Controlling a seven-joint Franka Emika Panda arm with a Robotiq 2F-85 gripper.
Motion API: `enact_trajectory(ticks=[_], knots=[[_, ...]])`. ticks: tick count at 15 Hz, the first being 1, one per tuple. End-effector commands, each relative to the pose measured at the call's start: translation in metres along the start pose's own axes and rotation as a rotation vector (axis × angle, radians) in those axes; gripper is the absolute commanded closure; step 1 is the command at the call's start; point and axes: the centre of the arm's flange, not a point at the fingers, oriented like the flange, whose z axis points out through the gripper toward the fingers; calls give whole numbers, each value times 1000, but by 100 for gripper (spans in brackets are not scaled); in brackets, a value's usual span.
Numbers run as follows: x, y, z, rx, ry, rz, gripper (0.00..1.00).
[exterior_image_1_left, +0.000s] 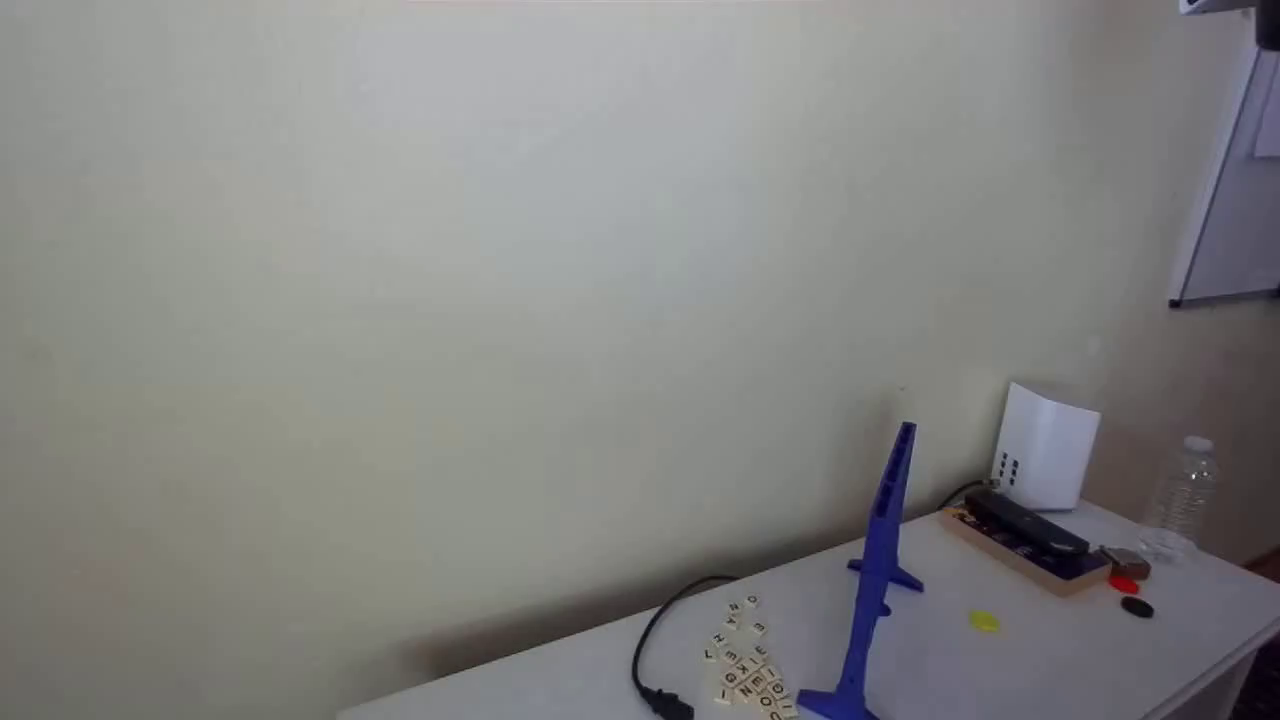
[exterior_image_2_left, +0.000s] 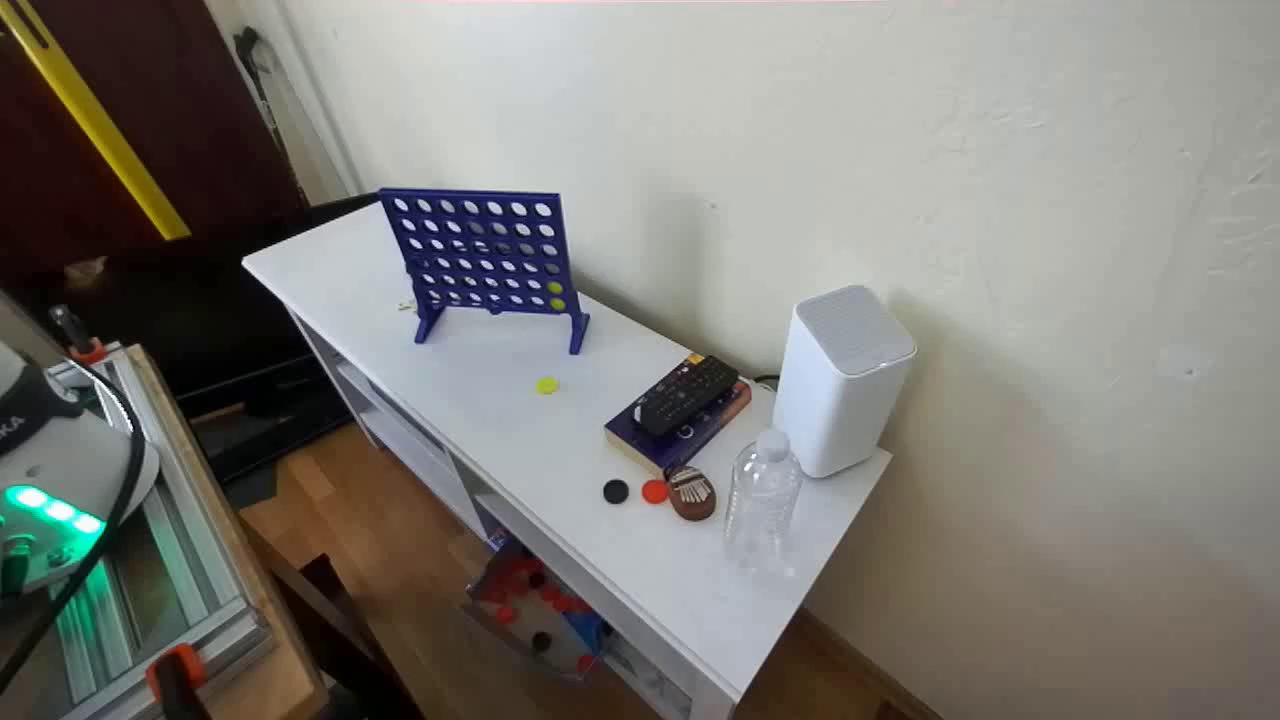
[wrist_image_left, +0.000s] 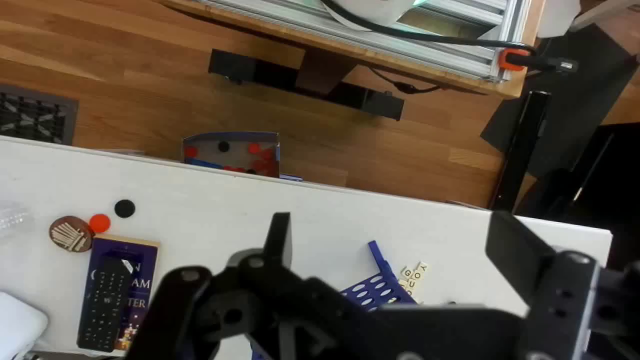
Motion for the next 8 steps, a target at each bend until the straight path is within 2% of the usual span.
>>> enact_trajectory(ticks=[1, 6, 8], knots=[[0, 0, 0, 0, 0, 0, 0], [0, 0, 0, 0, 0, 0, 0], [11, 17, 16, 6, -16, 41, 0]])
